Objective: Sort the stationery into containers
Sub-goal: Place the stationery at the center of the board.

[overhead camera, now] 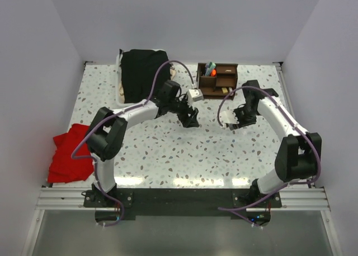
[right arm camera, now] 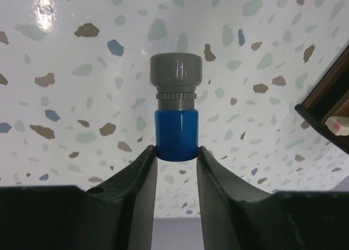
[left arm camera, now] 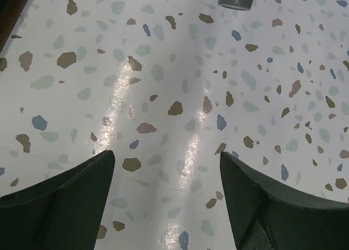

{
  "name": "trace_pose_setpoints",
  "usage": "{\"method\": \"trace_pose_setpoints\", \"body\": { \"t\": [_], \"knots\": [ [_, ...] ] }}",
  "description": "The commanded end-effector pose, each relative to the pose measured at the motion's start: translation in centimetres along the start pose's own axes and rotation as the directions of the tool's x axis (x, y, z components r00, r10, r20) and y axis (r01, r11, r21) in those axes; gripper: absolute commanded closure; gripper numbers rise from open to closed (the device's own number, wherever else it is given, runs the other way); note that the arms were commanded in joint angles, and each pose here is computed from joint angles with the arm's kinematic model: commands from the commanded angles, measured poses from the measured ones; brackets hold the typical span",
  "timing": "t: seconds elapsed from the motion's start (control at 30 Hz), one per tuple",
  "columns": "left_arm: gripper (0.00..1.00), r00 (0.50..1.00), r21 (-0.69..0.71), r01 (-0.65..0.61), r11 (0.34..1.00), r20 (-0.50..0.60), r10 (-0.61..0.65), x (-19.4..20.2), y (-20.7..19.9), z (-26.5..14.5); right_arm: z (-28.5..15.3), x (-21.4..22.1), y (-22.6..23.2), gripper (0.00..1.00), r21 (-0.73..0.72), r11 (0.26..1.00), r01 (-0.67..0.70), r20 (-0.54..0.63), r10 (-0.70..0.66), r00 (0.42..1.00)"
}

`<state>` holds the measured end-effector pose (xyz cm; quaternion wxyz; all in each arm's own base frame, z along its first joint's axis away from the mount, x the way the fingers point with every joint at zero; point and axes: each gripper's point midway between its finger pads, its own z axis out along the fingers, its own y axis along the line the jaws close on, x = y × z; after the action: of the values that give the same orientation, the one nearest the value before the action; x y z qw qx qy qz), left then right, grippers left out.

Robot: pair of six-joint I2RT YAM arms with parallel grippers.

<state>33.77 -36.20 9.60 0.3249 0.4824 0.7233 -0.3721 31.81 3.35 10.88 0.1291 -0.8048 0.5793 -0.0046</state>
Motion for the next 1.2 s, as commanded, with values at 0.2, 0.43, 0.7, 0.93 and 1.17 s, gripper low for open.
{"method": "trace_pose_setpoints", "body": {
  "t": [0.2,0.43,0.7,0.93,1.17],
  "knots": [
    [0.17,0.982,0.058,-0.040,0.998,0.189,0.028,0.3,0.8,-0.4,-4.6,5.2,-0.6,0.99,0.014,0.998,-0.068,-0.557,0.064,0.828],
    [0.17,0.959,0.052,-0.059,0.997,0.282,0.042,-0.4,0.5,-1.2,-5.7,6.8,0.1,1.00,-0.060,0.990,-0.126,-0.757,0.037,0.653],
    [0.17,0.951,0.066,-0.054,0.996,0.308,0.031,0.5,-0.6,-2.1,-5.5,7.4,-0.2,1.00,-0.102,0.981,-0.162,-0.819,0.010,0.574],
    [0.17,0.951,0.068,-0.021,0.997,0.309,-0.001,0.6,-0.4,-2.6,-3.1,7.0,-0.7,1.00,-0.087,0.978,-0.190,-0.793,0.048,0.607],
    [0.17,0.954,0.080,-0.002,0.997,0.299,-0.022,0.8,-0.4,-2.3,-1.0,7.3,-1.1,0.98,-0.091,0.976,-0.200,-0.790,0.051,0.610]
  ]
}}
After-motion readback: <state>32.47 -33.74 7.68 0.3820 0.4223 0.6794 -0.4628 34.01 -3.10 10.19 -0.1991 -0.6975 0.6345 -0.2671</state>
